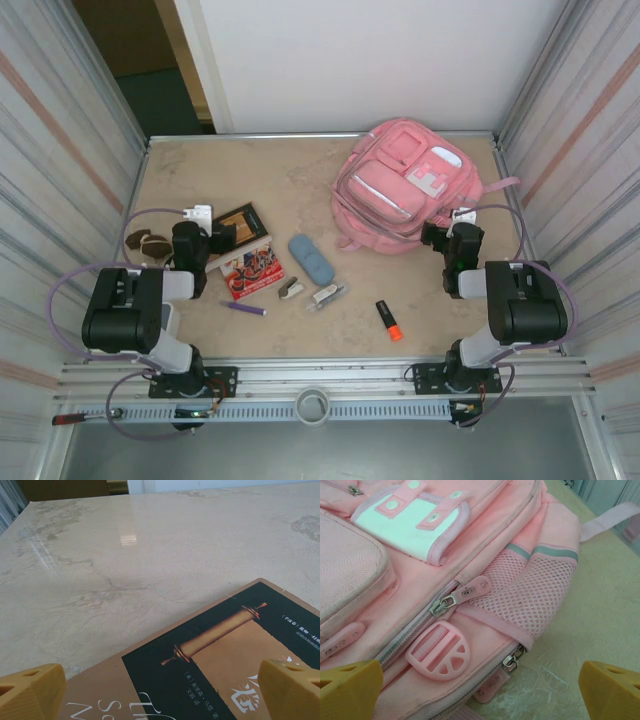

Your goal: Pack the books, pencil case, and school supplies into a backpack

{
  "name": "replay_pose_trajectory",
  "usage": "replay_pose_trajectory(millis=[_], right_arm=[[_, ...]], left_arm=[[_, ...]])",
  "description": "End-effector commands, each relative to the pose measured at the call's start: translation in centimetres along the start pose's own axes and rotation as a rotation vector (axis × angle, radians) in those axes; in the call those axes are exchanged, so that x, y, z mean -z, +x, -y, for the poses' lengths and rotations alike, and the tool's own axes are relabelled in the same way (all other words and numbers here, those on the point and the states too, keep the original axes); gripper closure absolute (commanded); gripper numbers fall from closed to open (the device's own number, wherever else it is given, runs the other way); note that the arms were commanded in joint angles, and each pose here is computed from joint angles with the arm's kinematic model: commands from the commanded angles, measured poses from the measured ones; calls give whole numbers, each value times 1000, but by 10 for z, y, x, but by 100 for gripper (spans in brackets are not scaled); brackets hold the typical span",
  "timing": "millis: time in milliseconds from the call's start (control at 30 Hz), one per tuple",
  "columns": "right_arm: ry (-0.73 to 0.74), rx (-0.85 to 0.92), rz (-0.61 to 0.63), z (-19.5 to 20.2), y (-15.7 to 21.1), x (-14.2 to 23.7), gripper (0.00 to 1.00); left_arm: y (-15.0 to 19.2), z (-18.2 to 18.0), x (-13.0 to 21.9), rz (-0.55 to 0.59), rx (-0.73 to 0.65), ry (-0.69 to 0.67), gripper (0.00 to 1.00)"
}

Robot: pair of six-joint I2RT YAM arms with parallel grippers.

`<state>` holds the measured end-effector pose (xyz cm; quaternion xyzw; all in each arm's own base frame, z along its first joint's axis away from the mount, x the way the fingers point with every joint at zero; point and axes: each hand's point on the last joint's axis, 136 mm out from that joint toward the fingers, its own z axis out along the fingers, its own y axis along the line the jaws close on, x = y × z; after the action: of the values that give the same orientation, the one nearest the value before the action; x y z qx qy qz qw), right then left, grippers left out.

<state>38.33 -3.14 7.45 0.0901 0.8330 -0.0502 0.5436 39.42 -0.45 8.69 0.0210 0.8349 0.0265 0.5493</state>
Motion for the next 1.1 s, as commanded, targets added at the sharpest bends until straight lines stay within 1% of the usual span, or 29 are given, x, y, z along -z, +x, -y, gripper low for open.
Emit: replay_pose_trajectory(millis=[0, 1067], right_arm=[[0, -27, 29, 0, -12, -3, 1], [-14, -37, 22, 1, -12, -4, 1]], left_arm=[[-5, -5, 2, 22, 13, -25, 1], [-5, -6, 2, 21, 14, -25, 1]])
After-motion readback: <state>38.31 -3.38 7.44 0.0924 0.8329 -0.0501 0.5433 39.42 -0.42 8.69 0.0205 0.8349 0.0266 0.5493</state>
